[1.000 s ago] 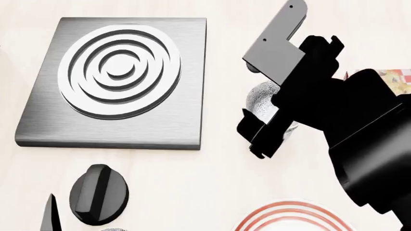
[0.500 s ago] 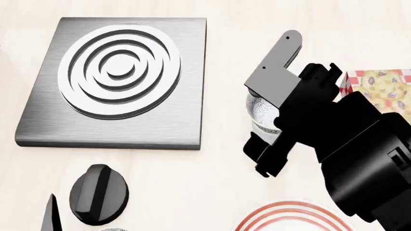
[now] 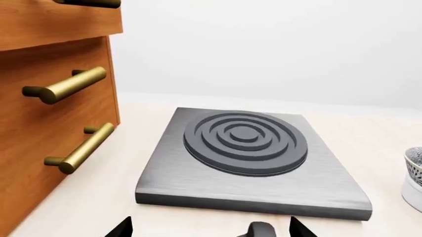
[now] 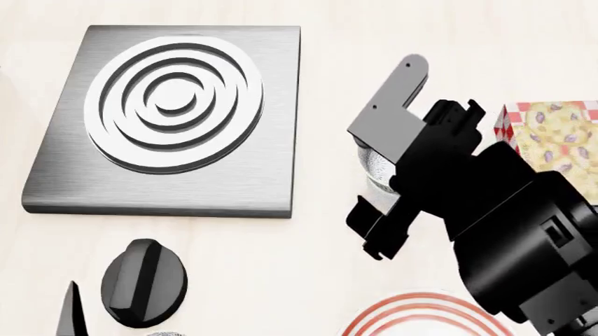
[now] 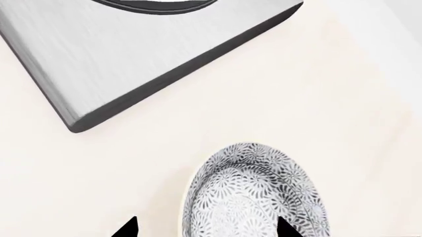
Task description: Pick the akita bowl on the ramekin and place it on the plate.
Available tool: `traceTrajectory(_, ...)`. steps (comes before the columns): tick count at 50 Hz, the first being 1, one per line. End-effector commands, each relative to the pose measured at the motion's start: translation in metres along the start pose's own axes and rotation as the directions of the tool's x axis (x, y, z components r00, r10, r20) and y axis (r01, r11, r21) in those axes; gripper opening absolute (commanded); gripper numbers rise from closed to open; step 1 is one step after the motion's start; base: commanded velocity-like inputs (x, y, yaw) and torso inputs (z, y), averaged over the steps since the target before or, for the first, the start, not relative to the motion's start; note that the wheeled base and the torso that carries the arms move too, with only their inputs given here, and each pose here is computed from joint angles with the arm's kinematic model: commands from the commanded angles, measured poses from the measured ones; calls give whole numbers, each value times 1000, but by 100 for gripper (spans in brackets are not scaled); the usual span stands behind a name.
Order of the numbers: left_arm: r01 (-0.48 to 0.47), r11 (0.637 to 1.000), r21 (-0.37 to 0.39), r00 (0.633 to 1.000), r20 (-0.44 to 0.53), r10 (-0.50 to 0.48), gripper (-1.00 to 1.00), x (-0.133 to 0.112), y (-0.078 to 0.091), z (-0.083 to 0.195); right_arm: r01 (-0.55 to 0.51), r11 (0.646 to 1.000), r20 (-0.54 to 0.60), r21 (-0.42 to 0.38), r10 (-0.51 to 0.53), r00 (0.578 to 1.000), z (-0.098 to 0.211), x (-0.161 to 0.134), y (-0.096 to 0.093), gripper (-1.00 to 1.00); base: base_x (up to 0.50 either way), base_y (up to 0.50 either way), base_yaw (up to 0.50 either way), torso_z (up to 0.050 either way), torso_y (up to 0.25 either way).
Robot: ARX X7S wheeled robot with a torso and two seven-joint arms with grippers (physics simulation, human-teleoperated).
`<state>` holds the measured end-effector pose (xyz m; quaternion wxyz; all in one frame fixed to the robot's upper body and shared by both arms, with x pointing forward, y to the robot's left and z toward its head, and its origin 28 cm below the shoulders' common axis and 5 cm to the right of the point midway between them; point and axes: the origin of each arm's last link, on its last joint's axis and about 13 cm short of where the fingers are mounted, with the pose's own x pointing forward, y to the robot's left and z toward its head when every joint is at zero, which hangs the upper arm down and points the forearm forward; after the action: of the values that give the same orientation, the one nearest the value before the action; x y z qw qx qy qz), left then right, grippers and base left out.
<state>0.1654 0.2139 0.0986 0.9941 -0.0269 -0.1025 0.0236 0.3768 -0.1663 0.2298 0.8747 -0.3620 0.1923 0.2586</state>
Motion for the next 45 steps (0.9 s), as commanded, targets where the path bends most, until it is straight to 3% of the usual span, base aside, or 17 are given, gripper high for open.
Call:
traceTrajectory(1, -4, 1000, -2, 1000, 2, 4, 100, 0, 1, 0, 3, 1000, -10, 12, -3, 1000, -5, 8, 2, 100, 0, 0, 0, 0, 0)
traceTrajectory(42, -3, 1000, -4, 1000, 0, 3, 100, 1, 1, -1, 24, 1000, -26, 21, -23, 999, -20, 24, 8, 100, 0, 0, 0, 0, 0)
traceTrajectory(43, -4, 1000, -5, 1000, 0, 4, 100, 1, 1, -1, 30, 999, -24, 20, -29, 999, -20, 24, 7, -100, 0, 0, 0, 0, 0)
traceTrajectory(45, -3, 1000, -4, 1000, 0, 3, 100, 1, 1, -1, 22, 1000, -22, 22, -22, 1000, -20, 23, 8, -100, 0, 0, 0, 0, 0)
